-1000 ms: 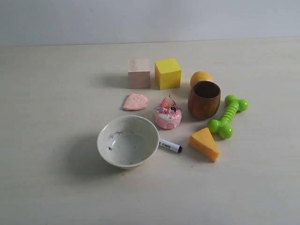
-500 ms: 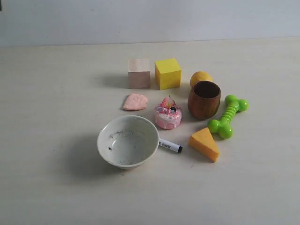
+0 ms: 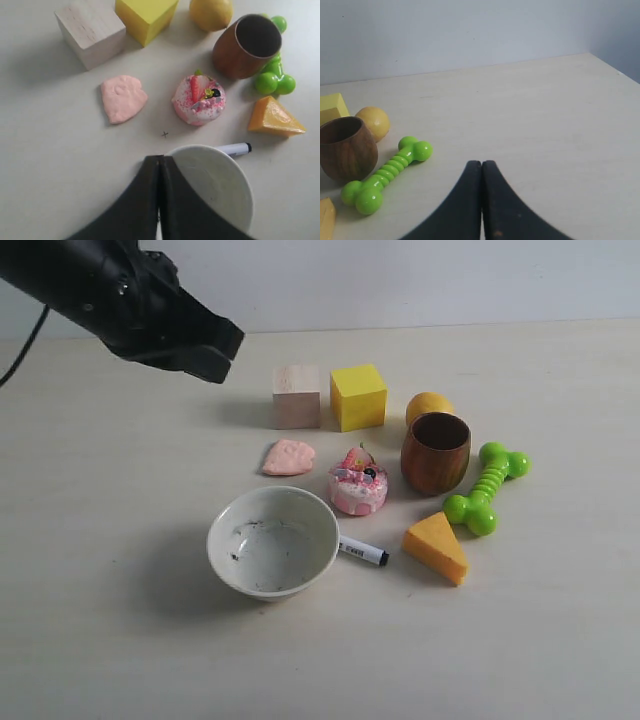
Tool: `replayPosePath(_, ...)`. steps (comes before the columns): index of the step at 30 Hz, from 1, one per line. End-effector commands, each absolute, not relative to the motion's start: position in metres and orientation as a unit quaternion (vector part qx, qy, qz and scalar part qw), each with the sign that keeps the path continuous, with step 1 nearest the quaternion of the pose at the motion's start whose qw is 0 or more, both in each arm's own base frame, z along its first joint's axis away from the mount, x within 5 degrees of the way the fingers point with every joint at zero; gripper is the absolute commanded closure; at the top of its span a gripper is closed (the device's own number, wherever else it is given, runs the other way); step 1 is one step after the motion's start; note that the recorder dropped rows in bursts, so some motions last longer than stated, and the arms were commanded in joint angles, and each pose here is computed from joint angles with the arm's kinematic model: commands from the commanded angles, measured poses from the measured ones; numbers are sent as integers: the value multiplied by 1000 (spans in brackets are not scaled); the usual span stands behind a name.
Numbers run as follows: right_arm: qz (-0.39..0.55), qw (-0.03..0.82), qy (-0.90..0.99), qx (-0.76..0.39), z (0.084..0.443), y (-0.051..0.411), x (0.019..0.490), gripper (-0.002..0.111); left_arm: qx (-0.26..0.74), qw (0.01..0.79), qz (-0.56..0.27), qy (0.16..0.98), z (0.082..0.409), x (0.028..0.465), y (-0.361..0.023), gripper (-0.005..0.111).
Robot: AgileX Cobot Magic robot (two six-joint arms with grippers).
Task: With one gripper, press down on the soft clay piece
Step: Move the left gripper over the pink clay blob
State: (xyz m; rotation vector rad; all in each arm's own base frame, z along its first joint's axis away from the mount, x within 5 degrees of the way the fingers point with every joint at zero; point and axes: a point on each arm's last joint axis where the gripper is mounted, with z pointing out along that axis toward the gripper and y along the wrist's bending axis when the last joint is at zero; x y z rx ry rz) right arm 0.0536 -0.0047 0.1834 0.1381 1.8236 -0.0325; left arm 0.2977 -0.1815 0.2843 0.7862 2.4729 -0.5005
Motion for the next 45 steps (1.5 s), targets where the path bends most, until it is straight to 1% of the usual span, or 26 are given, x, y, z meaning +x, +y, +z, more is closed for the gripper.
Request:
replayPosePath(1, -16, 615, 787, 58, 183, -5, 53, 108, 302, 211, -175, 913, 277, 312, -197, 107)
replayPosePath(10, -16, 615, 787, 58, 183, -5, 53, 108, 297, 154, -179, 925, 265, 342, -217, 107)
replayPosePath(18, -16, 615, 787, 58, 183, -5, 53, 108, 307, 117, -160, 931, 239, 346, -233, 107)
replayPosePath(23, -16, 615, 787, 58, 183, -5, 53, 108, 309, 108, -143, 934, 223, 347, -240, 107)
replayPosePath(33, -16, 615, 787, 58, 183, -5, 53, 108, 299, 96, -136, 940, 200, 358, -247, 107)
replayPosePath(39, -16, 615, 787, 58, 183, -5, 53, 108, 295, 114, -136, 939, 200, 370, -253, 107)
replayPosePath(45, -16, 615, 787, 58, 183, -5, 53, 108, 290, 114, -134, 941, 193, 380, -259, 107)
